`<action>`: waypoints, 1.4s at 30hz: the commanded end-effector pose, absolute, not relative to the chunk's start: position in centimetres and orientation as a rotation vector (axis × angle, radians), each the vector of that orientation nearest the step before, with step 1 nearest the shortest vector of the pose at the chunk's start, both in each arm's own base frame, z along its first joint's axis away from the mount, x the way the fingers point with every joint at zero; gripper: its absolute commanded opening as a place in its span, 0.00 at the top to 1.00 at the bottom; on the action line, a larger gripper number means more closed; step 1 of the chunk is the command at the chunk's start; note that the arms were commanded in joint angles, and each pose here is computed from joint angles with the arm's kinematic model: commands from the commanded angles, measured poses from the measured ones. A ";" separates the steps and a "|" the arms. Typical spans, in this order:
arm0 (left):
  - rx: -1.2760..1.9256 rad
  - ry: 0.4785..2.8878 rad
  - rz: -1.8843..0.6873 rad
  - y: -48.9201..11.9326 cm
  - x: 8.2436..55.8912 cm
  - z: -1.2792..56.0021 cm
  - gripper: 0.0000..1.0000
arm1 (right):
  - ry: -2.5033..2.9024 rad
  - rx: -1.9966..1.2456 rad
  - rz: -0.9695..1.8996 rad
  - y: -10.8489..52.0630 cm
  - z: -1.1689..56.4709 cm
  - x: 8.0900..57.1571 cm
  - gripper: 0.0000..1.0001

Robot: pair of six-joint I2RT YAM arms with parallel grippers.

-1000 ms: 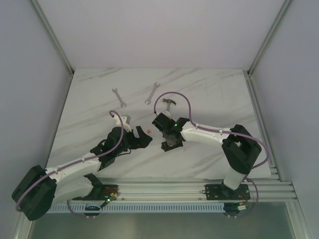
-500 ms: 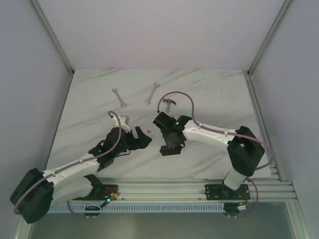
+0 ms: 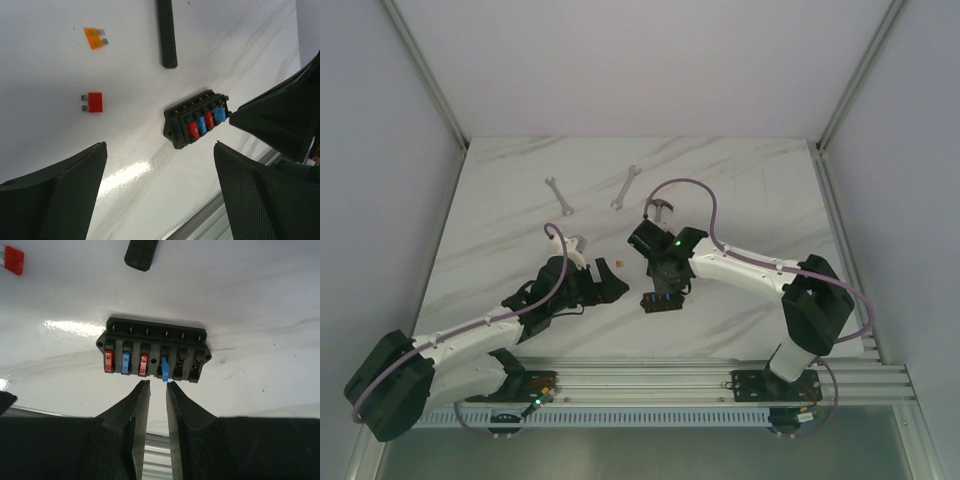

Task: Snap on the fuse box
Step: Install the fuse at the fuse box base.

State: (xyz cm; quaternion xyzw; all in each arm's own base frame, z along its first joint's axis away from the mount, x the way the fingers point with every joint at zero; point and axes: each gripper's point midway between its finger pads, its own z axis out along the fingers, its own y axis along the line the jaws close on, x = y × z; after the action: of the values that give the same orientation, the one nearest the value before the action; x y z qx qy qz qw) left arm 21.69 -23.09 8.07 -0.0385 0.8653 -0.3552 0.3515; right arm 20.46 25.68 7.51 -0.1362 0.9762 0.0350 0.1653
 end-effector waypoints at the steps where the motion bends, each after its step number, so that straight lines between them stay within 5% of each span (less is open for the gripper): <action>1: -0.060 2.249 -1.004 -24.9 21.0 8.4 0.05 | 2.803 -0.313 0.066 25.0 7.6 20.5 0.74; 22: 0.013 2.265 -1.095 -28.7 20.6 7.3 0.14 | 2.840 -0.308 0.020 24.5 4.6 20.5 0.77; 32: 0.017 2.277 -1.075 -28.6 20.6 7.0 0.14 | 2.849 -0.317 0.058 24.9 4.7 20.6 1.00; 42: 0.038 2.267 -0.991 -27.5 21.0 6.9 0.14 | 2.929 -0.317 0.039 24.7 5.6 20.5 1.00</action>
State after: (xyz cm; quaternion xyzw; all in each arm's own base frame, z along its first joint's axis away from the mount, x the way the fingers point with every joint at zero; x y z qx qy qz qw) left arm 20.10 -27.56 5.76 0.0046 0.8718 -0.3867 0.3007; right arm 20.71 24.85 5.13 -0.1062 0.9865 0.0216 0.1225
